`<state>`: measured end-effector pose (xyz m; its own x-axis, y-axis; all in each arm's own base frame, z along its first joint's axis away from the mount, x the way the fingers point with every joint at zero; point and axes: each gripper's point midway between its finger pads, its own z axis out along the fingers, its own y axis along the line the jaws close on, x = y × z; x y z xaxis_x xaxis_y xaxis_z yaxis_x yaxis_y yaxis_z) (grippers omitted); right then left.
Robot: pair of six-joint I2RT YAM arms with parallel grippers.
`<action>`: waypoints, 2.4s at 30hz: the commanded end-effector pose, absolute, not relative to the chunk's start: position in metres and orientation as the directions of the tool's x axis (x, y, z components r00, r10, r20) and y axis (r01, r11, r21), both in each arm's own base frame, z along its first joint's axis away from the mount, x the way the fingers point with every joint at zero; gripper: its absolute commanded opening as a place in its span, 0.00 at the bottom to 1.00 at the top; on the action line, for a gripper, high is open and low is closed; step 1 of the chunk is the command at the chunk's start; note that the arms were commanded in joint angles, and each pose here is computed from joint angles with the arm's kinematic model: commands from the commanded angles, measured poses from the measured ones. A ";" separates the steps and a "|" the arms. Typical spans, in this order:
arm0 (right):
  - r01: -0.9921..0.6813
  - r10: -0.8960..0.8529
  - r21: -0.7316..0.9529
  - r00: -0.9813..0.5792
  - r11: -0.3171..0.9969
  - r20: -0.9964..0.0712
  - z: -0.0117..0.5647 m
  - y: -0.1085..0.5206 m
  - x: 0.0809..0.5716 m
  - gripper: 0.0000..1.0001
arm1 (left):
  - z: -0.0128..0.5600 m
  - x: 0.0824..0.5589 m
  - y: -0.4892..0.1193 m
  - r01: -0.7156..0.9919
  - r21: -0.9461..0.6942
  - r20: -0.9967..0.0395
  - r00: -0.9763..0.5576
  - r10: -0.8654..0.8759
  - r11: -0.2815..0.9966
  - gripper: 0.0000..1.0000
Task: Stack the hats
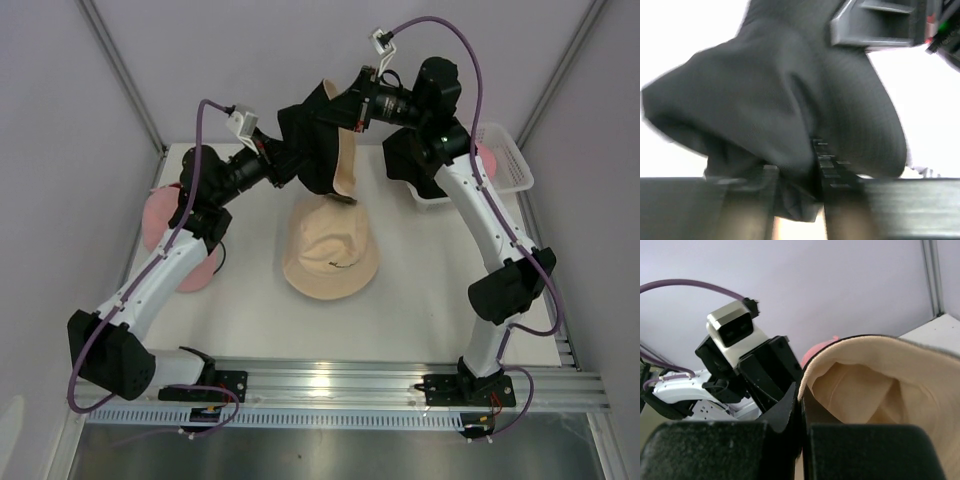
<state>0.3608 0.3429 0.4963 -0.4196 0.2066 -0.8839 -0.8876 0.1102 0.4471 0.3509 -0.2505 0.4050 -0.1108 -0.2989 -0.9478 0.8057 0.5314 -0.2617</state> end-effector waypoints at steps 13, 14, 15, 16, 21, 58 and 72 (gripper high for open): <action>-0.842 0.303 0.528 -0.478 0.111 -0.825 0.509 0.346 0.368 0.00 | 0.508 0.326 -0.189 0.626 0.239 -0.940 0.340 0.017 0.742 0.01; -0.816 0.308 0.563 -0.505 0.133 -0.806 0.498 0.347 0.373 0.00 | 0.483 0.313 -0.196 0.683 0.354 -0.929 0.338 0.153 0.639 0.01; -0.808 0.313 0.572 -0.512 0.141 -0.800 0.497 0.345 0.370 0.00 | 0.480 0.304 -0.197 0.703 0.394 -0.917 0.348 0.196 0.593 0.01; -0.799 0.316 0.581 -0.517 0.154 -0.796 0.491 0.346 0.368 0.00 | 0.499 0.288 -0.196 0.700 0.441 -0.894 0.397 0.207 0.562 0.01; -0.673 0.356 0.659 -0.557 0.337 -0.750 0.420 0.324 0.372 0.00 | 0.461 0.254 -0.197 0.809 0.416 -0.902 0.310 0.300 0.414 0.01; 0.004 0.493 0.598 -0.568 0.802 -0.658 0.176 0.145 0.336 0.00 | 0.377 0.290 -0.176 0.294 -0.420 -0.894 -0.295 -0.336 0.859 0.91; -0.165 0.420 0.617 -0.597 0.770 -0.684 0.203 0.172 0.344 0.00 | 0.319 0.334 -0.222 0.591 -0.501 -0.857 -0.439 -0.268 0.633 0.72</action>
